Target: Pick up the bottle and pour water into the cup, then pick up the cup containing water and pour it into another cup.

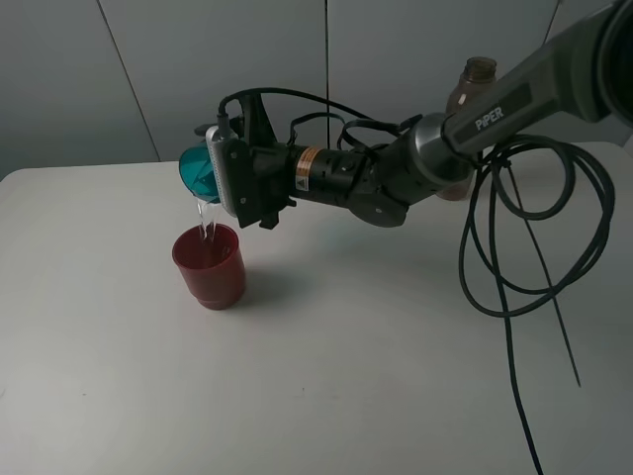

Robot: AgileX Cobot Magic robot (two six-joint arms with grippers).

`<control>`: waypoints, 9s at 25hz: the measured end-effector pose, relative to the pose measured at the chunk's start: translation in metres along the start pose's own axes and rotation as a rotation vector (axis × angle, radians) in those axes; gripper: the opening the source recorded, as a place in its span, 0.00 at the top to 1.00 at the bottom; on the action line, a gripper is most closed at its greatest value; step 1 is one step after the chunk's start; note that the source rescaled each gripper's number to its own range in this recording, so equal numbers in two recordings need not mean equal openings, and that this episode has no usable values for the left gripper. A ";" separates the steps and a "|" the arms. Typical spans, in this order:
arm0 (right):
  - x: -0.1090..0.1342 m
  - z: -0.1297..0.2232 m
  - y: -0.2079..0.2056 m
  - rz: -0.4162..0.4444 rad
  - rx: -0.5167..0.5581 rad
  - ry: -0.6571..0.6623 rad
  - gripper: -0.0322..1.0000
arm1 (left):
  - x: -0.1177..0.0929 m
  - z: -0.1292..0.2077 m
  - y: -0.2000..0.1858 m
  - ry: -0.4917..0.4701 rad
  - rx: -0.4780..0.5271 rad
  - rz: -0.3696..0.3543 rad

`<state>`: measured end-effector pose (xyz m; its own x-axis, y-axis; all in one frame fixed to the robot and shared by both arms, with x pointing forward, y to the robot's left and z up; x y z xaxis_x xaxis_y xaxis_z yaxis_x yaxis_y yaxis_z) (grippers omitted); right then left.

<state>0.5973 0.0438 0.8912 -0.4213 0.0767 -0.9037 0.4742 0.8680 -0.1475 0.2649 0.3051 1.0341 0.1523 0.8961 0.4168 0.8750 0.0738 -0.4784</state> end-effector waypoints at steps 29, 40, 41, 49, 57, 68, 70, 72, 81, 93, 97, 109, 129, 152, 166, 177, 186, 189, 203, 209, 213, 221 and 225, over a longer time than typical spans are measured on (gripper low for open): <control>-0.019 -0.010 0.007 0.065 -0.056 -0.336 0.95 | 0.000 0.000 0.000 -0.006 0.000 0.000; -0.017 -0.012 0.007 0.056 -0.077 -0.431 0.95 | 0.000 0.000 0.000 -0.004 0.000 0.000; -0.017 -0.012 0.007 0.056 -0.078 -0.432 0.95 | 0.000 0.000 0.000 -0.004 0.000 0.000; -0.017 -0.014 0.007 0.047 -0.086 -0.274 0.95 | 0.000 0.000 0.000 -0.004 0.000 0.000; -0.022 -0.014 0.006 -0.016 -0.031 0.500 0.95 | 0.000 0.000 0.000 -0.004 0.000 0.000; -0.046 0.029 -0.012 0.118 0.132 1.404 0.95 | 0.000 0.000 0.000 -0.004 0.000 0.000; -0.047 0.038 -0.015 0.137 0.149 1.435 0.95 | 0.000 0.000 0.000 -0.004 0.000 0.000; -0.042 0.046 -0.021 0.153 0.178 1.467 0.95 | 0.000 0.000 0.000 -0.004 0.000 0.000; -0.008 0.082 -0.054 0.168 0.330 1.507 0.95 | 0.000 0.000 0.000 -0.004 0.000 0.000; 0.042 0.113 -0.051 0.196 0.359 1.461 0.95 | 0.000 0.000 0.000 -0.004 0.000 0.000; 0.056 0.122 -0.053 0.204 0.389 1.474 0.95 | 0.000 0.000 0.000 -0.004 0.000 0.000; 0.056 0.124 -0.051 0.215 0.385 1.478 0.95 | 0.000 0.000 0.000 -0.004 0.000 0.000; 0.045 0.093 -0.102 0.181 0.521 1.440 0.00 | 0.000 0.000 0.000 -0.001 0.000 0.000; -0.102 -0.063 -0.318 0.322 0.859 1.420 0.00 | 0.000 0.000 0.000 -0.001 0.000 0.000; -0.043 -0.141 -0.442 0.303 0.864 1.570 0.00 | 0.000 0.000 0.000 -0.001 0.000 0.000; -0.012 -0.155 -0.465 0.400 0.618 1.563 0.00 | 0.000 0.000 0.000 -0.001 0.000 0.000; -0.014 -0.152 -0.468 0.478 0.632 1.580 0.00 | 0.000 0.000 0.000 -0.001 0.000 0.000; -0.015 -0.150 -0.470 0.591 0.679 1.599 0.00 | 0.000 0.000 0.000 -0.001 0.000 0.000; -0.016 -0.145 -0.477 0.931 0.825 1.612 0.00 | 0.000 0.000 0.000 -0.001 0.000 0.000; -0.016 -0.145 -0.476 0.922 0.818 1.617 0.00 | 0.000 0.000 0.000 -0.001 0.000 0.000; -0.016 -0.146 -0.474 0.912 0.805 1.632 0.00 | 0.000 0.000 0.000 -0.001 0.000 0.000; -0.016 -0.146 -0.474 0.911 0.805 1.630 0.00 | 0.000 0.000 0.000 -0.001 0.000 0.000; -0.016 -0.146 -0.474 0.911 0.805 1.630 0.00 | 0.000 0.000 0.000 -0.001 0.000 0.000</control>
<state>0.2659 -0.2971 1.0341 0.1441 0.9557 0.2568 0.8799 -0.0050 -0.4751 0.2649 0.3051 1.0341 0.1518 0.8967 0.4159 0.8750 0.0738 -0.4784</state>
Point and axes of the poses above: a point on each arm's last joint axis where the gripper is mounted, y pointing out along that axis toward the gripper, x along the wrist's bending axis when the last joint is at zero, z = x × y, the point moved 4 cm from there along y, pointing out along that axis toward the gripper, and after that the axes turned 14 degrees about y, right-handed, at the moved point
